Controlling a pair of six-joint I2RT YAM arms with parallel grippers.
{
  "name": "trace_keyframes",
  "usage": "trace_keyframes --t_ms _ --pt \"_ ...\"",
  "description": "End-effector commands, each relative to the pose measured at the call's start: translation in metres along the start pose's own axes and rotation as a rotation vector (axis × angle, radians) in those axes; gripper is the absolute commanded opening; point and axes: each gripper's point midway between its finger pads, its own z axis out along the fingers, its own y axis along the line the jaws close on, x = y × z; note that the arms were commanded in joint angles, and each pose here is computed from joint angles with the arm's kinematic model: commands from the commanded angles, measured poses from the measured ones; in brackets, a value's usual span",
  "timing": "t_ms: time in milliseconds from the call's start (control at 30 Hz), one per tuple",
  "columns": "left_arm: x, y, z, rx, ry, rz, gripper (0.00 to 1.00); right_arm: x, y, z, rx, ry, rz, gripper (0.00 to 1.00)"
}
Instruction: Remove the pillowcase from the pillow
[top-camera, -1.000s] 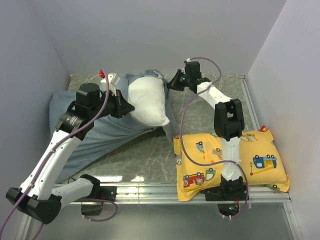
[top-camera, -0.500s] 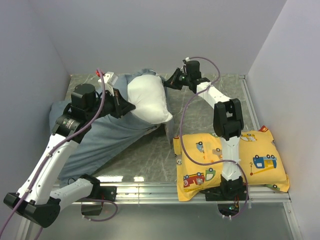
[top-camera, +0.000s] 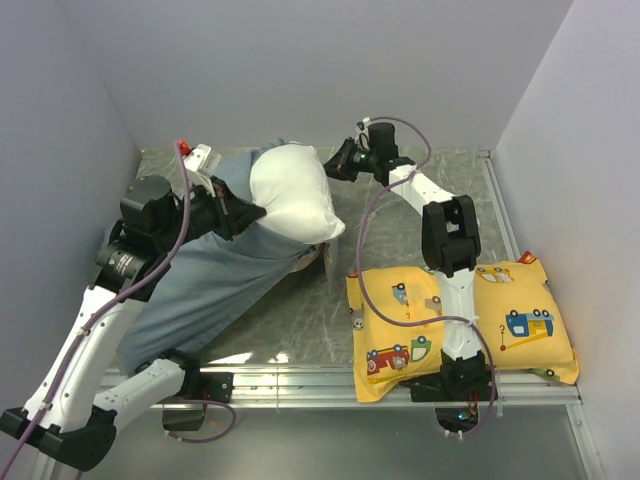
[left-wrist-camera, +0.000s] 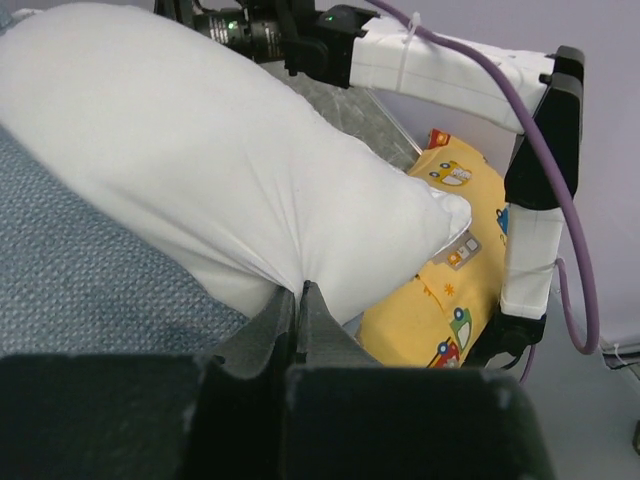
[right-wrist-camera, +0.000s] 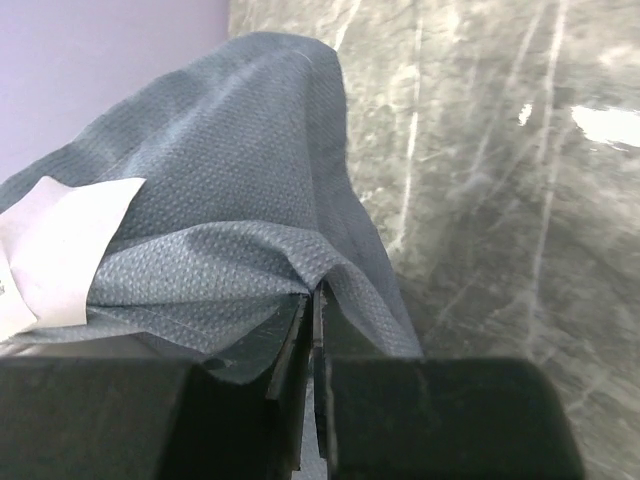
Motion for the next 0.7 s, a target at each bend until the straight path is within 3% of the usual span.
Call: trace_keyframes --t_ms 0,267,433,667 --pt "-0.070 -0.081 -0.039 0.304 -0.263 0.170 0.01 -0.031 -0.011 -0.001 0.036 -0.124 -0.043 0.10" --pt "-0.104 -0.074 -0.040 0.244 -0.440 0.192 0.00 0.014 0.007 0.011 0.002 -0.051 -0.080 0.10" --pt "-0.128 0.001 -0.016 -0.092 -0.593 0.057 0.00 0.036 0.037 -0.003 -0.083 -0.053 -0.075 0.09" --pt "-0.142 0.070 0.022 -0.328 -0.703 -0.101 0.00 0.046 0.069 -0.030 -0.212 -0.063 -0.073 0.10"
